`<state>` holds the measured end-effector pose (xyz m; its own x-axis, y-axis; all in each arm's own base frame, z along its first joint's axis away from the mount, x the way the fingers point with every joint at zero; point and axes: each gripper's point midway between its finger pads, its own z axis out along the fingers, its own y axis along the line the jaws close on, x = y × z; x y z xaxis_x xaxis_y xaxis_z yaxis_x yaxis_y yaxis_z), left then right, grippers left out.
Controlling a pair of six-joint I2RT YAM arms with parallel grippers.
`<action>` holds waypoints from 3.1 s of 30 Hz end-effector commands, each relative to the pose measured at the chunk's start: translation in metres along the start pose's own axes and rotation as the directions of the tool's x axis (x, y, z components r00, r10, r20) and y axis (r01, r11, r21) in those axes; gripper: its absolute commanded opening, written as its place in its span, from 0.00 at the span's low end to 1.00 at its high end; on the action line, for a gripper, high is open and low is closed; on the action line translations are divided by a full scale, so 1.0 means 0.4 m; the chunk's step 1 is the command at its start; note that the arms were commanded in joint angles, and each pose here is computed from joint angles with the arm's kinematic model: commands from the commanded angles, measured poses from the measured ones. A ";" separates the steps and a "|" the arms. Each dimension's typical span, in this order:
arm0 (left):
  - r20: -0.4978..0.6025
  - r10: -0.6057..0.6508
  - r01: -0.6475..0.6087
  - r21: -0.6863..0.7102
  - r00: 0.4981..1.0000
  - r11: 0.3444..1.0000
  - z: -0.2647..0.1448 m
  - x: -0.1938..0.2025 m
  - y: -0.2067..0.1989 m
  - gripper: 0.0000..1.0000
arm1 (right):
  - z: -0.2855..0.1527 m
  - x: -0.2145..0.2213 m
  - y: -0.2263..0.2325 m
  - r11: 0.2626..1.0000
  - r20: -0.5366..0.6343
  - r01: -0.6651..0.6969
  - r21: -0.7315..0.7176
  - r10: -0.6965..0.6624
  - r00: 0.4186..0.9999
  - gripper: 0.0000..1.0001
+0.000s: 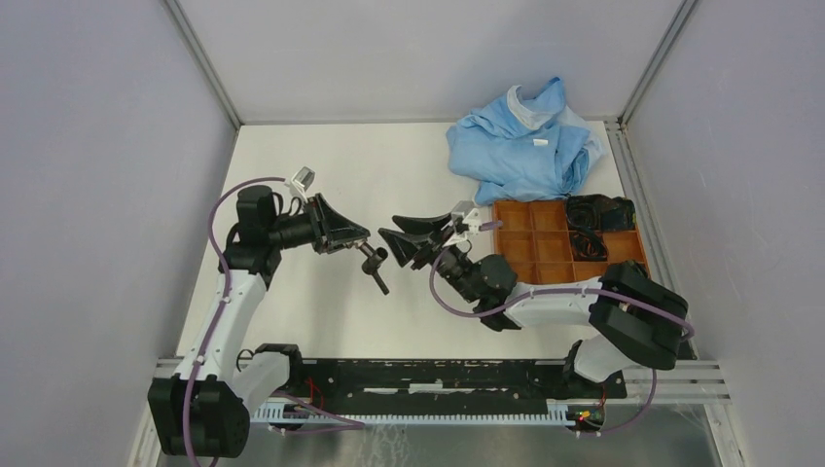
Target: Install the water faucets
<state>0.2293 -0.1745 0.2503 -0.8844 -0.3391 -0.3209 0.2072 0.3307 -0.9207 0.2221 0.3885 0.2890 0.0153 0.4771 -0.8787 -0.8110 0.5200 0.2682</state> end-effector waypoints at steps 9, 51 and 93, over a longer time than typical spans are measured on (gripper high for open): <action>0.016 0.056 -0.057 0.063 0.998 0.996 -0.019 0.014 -0.058 0.02 | -0.030 -0.055 0.041 0.971 -0.063 -0.211 -0.112 0.205 0.977 0.73; -0.003 -0.048 0.048 -0.021 0.999 0.999 0.001 -0.013 -0.013 0.02 | -0.070 0.103 0.109 -0.598 0.020 0.787 -0.152 -0.798 -0.603 0.90; 0.002 -0.028 0.028 -0.011 1.000 1.000 -0.012 0.003 -0.031 0.02 | -0.017 -0.043 0.172 0.956 0.058 0.270 -0.118 -0.264 0.963 0.42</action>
<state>0.2307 -0.1719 0.2409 -0.8926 -0.3808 -0.2414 0.1000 0.3549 -0.9296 0.1746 0.4197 0.2941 0.4237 0.1071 -0.8994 -0.7333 0.6235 -0.2712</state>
